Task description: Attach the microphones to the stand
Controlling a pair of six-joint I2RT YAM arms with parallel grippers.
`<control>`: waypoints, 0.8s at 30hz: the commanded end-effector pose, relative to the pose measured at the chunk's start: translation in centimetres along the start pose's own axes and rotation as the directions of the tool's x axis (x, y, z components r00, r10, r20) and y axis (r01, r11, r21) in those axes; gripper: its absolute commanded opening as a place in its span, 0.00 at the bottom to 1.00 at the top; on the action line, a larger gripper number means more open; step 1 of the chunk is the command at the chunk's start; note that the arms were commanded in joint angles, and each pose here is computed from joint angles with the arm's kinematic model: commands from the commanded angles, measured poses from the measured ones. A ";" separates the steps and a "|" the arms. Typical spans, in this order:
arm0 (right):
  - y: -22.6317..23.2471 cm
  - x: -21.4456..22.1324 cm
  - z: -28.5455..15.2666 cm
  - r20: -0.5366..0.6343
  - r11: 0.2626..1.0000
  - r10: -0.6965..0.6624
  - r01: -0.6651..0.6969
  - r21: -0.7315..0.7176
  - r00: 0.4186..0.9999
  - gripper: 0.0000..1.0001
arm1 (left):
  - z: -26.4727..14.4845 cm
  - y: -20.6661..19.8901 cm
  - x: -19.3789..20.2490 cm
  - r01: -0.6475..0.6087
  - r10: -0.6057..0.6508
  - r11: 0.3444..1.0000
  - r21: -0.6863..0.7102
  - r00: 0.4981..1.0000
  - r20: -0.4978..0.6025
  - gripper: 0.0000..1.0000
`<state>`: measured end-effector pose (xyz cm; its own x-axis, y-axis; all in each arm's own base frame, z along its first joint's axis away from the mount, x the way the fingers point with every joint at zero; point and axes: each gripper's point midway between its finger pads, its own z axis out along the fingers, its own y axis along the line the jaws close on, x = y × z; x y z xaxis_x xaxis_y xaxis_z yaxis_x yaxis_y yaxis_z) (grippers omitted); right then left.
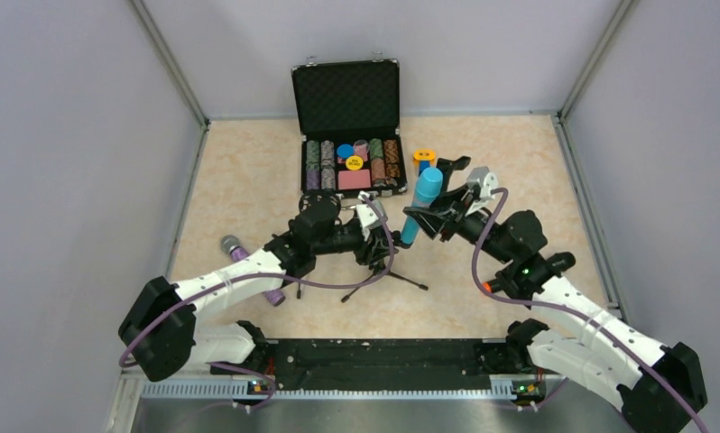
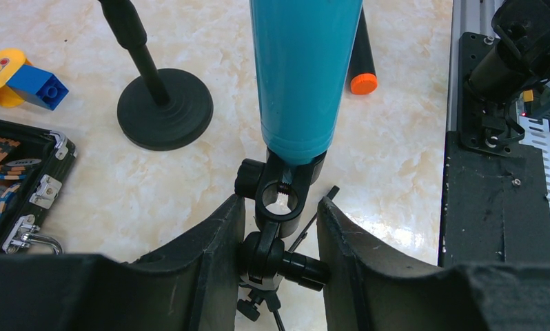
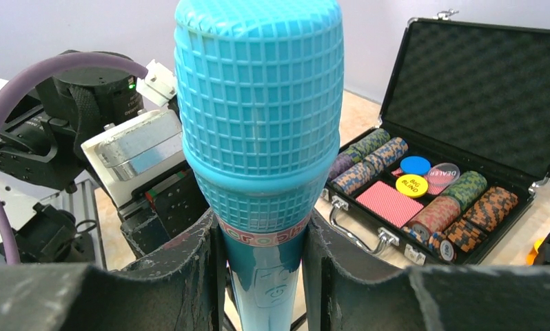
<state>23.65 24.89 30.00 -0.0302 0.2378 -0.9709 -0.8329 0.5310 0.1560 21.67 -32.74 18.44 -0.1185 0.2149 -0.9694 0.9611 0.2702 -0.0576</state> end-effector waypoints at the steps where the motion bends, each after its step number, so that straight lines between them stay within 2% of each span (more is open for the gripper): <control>1: -1.8 6.1 -0.9 -0.156 0.998 0.026 -0.017 0.059 0.987 0.00 | -0.3 -0.4 -0.4 0.022 -0.022 1.000 0.000 0.999 0.024 0.00; 24: -2.4 11.9 -2.5 -0.240 0.990 0.025 0.010 0.144 0.970 0.00 | 0.0 -0.4 -0.1 0.040 -0.040 0.999 -0.002 0.999 0.022 0.00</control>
<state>23.67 25.07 29.35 0.0490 0.3072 -0.9504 -0.8102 0.5686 0.1420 21.60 -32.75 18.37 -0.1166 0.2067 -0.9714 0.9593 0.2768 -0.0562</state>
